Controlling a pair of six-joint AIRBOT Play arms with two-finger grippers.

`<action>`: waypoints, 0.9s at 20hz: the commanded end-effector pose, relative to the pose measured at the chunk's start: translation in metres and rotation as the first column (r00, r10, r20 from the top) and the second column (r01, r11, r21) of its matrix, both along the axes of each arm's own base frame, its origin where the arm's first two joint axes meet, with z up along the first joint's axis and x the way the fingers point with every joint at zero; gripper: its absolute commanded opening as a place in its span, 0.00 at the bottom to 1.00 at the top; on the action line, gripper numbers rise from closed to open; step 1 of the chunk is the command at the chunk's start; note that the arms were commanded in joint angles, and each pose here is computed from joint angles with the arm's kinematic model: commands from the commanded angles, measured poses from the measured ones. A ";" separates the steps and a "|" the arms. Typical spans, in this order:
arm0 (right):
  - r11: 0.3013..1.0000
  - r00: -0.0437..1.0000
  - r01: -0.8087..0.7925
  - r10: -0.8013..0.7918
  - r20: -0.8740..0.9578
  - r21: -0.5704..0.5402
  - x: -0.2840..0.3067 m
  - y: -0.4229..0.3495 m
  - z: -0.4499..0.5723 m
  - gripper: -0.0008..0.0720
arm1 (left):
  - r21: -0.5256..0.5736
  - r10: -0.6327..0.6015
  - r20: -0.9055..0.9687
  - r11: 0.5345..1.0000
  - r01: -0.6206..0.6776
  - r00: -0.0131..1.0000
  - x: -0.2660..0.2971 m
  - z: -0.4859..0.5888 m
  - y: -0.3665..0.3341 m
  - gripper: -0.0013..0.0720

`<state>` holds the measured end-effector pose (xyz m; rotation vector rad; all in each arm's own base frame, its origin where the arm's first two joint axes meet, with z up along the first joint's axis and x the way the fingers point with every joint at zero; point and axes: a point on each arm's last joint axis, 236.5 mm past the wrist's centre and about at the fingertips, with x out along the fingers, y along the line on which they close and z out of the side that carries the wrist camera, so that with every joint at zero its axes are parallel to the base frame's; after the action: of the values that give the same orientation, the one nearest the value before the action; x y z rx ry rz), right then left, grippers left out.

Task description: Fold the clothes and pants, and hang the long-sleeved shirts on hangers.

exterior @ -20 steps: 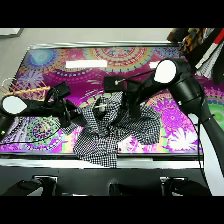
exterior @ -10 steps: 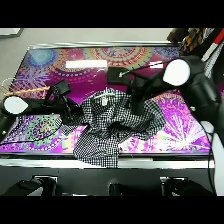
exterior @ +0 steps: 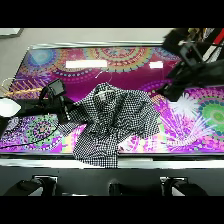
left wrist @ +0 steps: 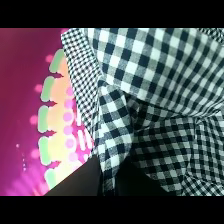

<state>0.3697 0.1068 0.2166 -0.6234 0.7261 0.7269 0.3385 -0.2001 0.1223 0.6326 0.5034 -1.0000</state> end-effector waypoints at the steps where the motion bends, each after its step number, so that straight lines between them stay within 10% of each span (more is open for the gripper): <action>1: 0.998 0.999 -0.021 0.024 -0.048 0.060 0.012 -0.018 -0.023 0.87 | -0.011 -0.015 0.027 1.000 0.015 1.000 -0.003 0.009 -0.002 0.05; 18: 0.894 0.898 -0.210 0.336 -0.285 0.395 0.033 0.070 -0.114 0.75 | -0.011 -0.015 0.026 1.000 0.015 1.000 -0.004 0.010 -0.002 0.05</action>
<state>0.4115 0.1618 0.1066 -0.2817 0.8009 1.1581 0.3347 -0.2023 0.1313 0.6394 0.4707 -1.0081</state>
